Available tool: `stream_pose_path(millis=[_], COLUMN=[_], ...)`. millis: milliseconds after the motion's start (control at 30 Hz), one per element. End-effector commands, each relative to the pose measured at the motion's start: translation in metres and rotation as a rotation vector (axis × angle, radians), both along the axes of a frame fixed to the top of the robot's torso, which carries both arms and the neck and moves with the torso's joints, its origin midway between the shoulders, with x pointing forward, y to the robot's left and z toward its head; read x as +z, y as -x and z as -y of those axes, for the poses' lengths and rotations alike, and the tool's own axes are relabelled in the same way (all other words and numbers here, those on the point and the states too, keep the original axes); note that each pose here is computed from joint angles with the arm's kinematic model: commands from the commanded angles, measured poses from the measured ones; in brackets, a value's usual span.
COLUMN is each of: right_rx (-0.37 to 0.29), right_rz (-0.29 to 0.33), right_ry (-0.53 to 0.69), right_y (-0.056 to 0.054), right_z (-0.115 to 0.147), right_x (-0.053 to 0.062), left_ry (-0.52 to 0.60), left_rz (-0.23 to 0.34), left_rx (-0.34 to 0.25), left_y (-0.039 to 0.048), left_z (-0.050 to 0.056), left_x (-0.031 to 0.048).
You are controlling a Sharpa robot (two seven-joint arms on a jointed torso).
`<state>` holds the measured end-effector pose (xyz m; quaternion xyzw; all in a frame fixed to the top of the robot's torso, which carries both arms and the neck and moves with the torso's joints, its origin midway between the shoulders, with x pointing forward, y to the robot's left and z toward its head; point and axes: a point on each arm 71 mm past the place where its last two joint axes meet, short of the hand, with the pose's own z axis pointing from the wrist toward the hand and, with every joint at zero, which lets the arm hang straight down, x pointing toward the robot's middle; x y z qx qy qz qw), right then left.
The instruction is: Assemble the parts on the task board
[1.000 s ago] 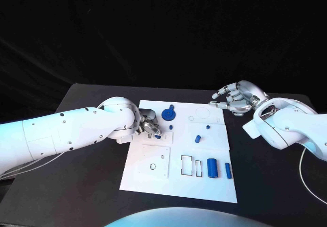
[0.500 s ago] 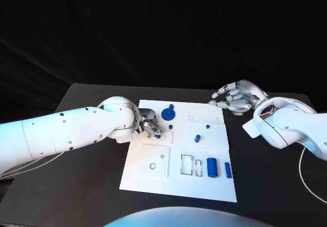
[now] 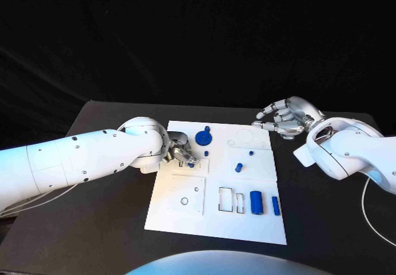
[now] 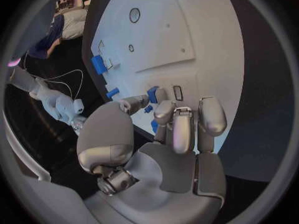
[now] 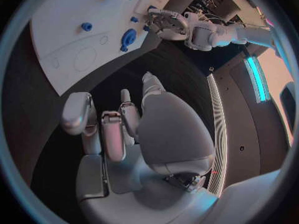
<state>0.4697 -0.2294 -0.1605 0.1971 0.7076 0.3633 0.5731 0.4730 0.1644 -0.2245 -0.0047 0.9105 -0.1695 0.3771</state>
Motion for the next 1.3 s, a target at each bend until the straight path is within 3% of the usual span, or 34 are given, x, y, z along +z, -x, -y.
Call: stream_pose_path(millis=[33, 433, 667, 933, 1167, 1300], right_rx=[0.012, 0.01, 0.007, -0.002, -0.008, -0.008], right_rz=[0.003, 0.004, 0.005, 0.006, 0.005, 0.004], right_ry=[0.006, 0.005, 0.003, 0.004, 0.004, 0.004], right_y=[0.0, 0.001, 0.0, -0.002, -0.003, -0.003], right_z=[-0.001, 0.0, 0.001, 0.003, 0.005, 0.004], right_x=[0.0, 0.0, 0.0, -0.001, -0.003, -0.003], left_ry=[-0.003, 0.001, 0.022, 0.082, 0.09, 0.064], left_rz=[-0.023, -0.019, -0.002, 0.027, 0.054, 0.064], left_rx=[-0.014, -0.014, -0.006, 0.022, 0.063, 0.083], left_y=[0.0021, 0.0028, 0.0042, -0.0006, -0.0196, -0.0327], left_z=[0.002, 0.002, 0.001, -0.003, -0.021, -0.031], left_x=[-0.0025, -0.0015, 0.0049, 0.0285, 0.0603, 0.0686])
